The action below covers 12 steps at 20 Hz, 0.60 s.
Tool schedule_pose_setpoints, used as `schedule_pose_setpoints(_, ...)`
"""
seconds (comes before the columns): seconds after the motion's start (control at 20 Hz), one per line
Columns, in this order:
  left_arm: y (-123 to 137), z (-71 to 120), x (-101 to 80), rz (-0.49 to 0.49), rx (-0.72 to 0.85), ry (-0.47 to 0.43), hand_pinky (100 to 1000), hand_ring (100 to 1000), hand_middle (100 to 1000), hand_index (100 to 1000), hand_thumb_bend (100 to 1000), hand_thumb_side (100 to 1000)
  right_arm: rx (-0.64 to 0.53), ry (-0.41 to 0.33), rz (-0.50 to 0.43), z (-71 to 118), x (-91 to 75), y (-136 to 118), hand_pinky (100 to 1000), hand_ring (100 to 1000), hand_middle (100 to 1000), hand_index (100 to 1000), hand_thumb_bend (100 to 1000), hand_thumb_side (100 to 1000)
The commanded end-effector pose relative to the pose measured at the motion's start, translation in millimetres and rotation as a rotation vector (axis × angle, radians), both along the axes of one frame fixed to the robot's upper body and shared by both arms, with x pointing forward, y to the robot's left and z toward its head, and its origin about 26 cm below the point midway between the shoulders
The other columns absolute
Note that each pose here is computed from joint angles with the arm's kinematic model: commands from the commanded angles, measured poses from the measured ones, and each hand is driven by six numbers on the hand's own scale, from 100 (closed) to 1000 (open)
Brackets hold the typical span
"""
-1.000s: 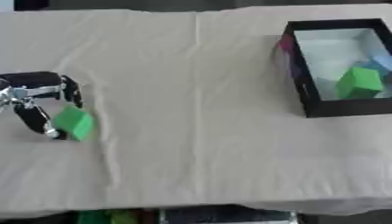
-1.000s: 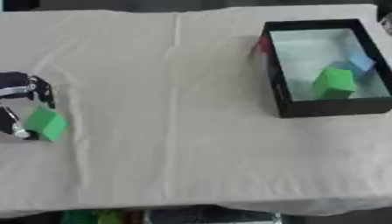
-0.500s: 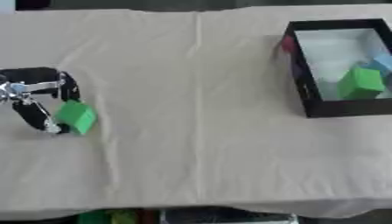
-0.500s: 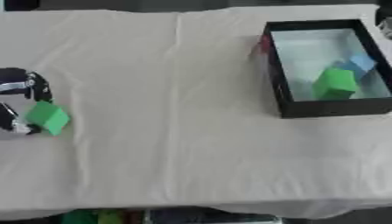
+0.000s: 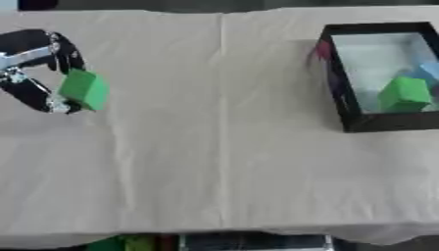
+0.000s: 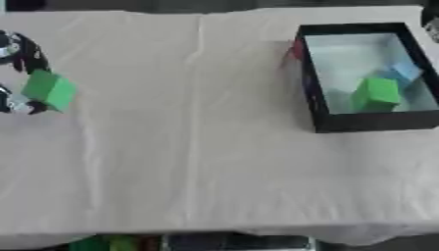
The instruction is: Pick up the objects with one hand, pass them to the other hand, and then place them into the box on the other side of the table.
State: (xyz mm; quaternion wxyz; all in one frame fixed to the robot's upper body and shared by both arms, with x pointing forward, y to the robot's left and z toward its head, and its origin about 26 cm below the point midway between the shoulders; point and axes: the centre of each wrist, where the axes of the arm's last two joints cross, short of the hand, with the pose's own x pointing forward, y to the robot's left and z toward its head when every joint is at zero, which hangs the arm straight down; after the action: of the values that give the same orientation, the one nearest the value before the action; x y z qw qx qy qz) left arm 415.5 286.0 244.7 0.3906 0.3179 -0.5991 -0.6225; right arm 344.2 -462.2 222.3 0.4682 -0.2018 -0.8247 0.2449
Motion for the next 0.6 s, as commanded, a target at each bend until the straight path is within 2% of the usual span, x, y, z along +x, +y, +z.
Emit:
schedule_pose_setpoints(0.05,-6.5,12.6,-2.0,0.030,-0.089,-0.088,562,538,519,541,342,100,-0.031,-0.054,0.003,25.0,-4.8,-3.9,1000,969,933,844,100,431)
schedule_pose_setpoints(0.35,-28.0,2.3,2.3,0.059,-0.196,-0.123,551,524,510,535,283,100,-0.020,-0.069,0.015,29.2,-5.6,-2.0,1000,970,933,845,100,436)
schedule_pose_setpoints(0.6,-47.5,-14.1,9.7,0.099,-0.312,-0.151,548,513,503,531,218,100,-0.007,-0.112,0.053,40.1,-4.5,7.5,1000,971,935,848,100,441)
